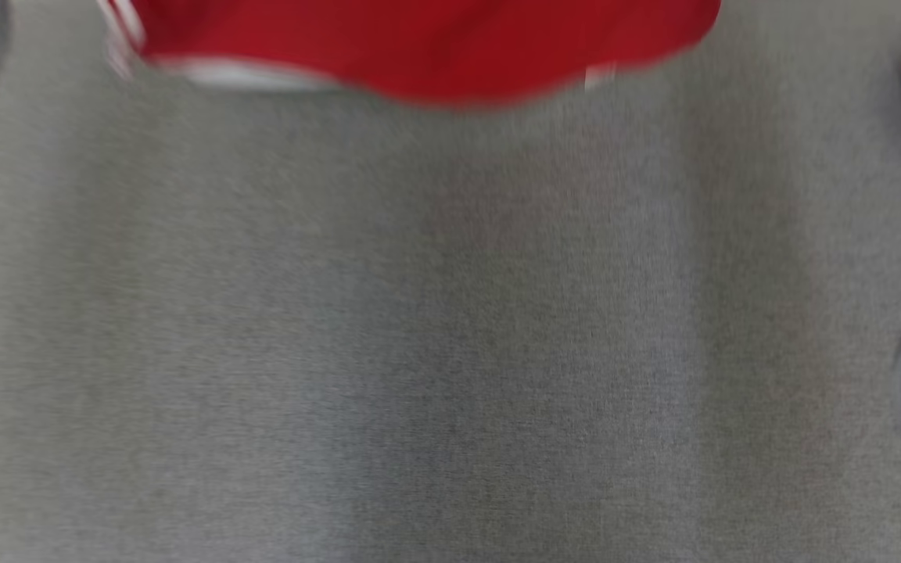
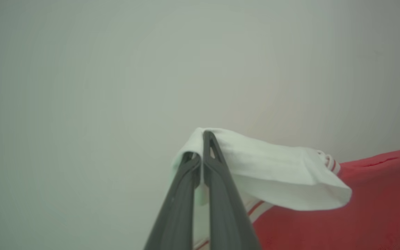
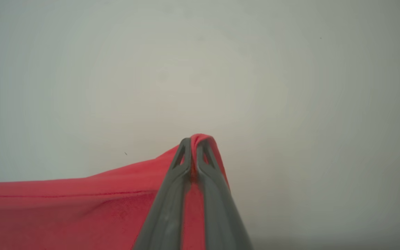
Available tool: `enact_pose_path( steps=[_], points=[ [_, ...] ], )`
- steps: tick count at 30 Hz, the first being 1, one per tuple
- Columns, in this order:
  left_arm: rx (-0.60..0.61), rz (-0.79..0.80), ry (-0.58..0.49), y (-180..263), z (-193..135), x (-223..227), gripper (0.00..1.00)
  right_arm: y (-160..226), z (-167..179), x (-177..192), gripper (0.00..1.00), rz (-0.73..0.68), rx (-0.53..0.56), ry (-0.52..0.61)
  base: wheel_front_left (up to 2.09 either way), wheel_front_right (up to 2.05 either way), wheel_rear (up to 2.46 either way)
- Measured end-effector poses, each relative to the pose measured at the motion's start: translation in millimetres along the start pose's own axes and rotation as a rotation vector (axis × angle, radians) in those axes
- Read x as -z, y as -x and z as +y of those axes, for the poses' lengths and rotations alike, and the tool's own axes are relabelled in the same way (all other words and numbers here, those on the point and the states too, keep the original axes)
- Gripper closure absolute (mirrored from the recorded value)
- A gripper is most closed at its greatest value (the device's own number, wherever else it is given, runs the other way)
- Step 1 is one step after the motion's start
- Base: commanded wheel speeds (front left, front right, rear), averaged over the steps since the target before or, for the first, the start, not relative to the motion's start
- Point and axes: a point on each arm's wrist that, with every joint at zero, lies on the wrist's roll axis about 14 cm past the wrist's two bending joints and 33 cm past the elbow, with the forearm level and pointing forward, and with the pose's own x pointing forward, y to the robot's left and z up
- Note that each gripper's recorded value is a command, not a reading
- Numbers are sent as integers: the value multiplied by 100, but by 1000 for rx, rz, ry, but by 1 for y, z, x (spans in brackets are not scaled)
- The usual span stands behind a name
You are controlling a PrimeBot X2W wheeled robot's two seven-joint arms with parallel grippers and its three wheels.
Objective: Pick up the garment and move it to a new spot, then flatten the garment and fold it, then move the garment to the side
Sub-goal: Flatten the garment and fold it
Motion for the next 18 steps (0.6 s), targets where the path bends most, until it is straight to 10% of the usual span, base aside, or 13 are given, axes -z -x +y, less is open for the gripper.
enact_pose_path(
  steps=[18],
  points=[
    [-15,-120,-81,-108,14,20,100,-83,-17,-43,100,-150,59,158,0,0,0]
  ],
)
